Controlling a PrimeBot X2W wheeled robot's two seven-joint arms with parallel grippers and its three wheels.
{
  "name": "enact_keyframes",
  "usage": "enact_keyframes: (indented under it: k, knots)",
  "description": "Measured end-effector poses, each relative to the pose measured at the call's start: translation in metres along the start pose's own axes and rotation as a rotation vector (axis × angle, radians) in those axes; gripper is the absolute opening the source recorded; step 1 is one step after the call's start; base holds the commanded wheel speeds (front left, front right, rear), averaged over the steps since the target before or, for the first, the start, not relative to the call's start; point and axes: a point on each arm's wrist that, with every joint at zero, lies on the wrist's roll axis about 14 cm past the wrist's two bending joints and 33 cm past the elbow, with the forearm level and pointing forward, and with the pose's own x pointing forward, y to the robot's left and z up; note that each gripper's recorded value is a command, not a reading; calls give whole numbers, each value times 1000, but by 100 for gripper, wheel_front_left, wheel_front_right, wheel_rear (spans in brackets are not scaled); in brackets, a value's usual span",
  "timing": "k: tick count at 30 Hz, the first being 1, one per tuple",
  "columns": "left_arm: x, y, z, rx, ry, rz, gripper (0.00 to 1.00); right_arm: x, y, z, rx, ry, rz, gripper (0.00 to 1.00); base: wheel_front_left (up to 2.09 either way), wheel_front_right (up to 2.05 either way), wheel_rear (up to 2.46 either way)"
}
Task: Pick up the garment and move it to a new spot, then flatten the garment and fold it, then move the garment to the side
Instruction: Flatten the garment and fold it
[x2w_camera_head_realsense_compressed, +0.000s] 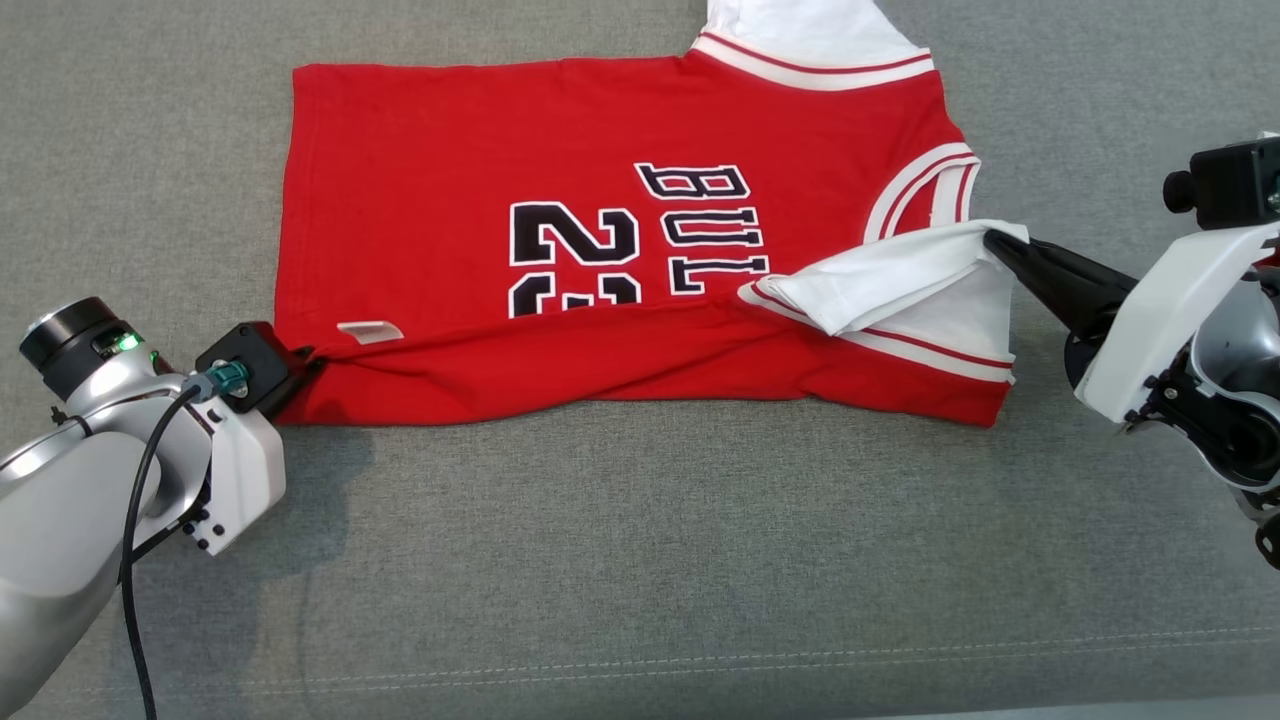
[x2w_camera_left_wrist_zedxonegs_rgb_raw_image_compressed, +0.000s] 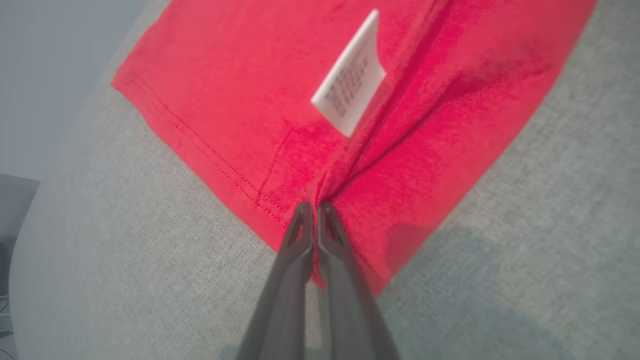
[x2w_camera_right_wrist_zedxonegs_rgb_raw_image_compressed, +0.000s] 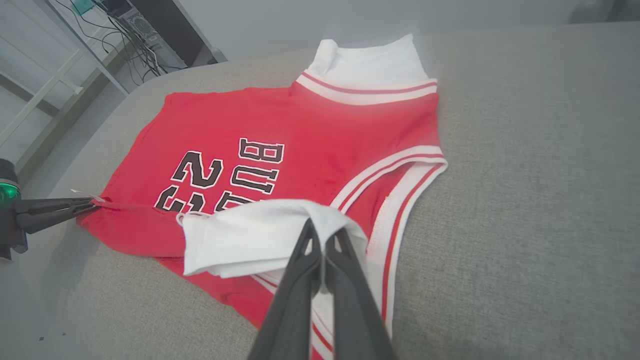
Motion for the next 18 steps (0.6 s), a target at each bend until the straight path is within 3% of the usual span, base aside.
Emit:
enact_keyframes:
  k: [18]
  knots:
    - [12, 6, -2, -25, -39, 35, 0, 31, -3, 0, -42, -30, -2, 0, 0, 0, 0]
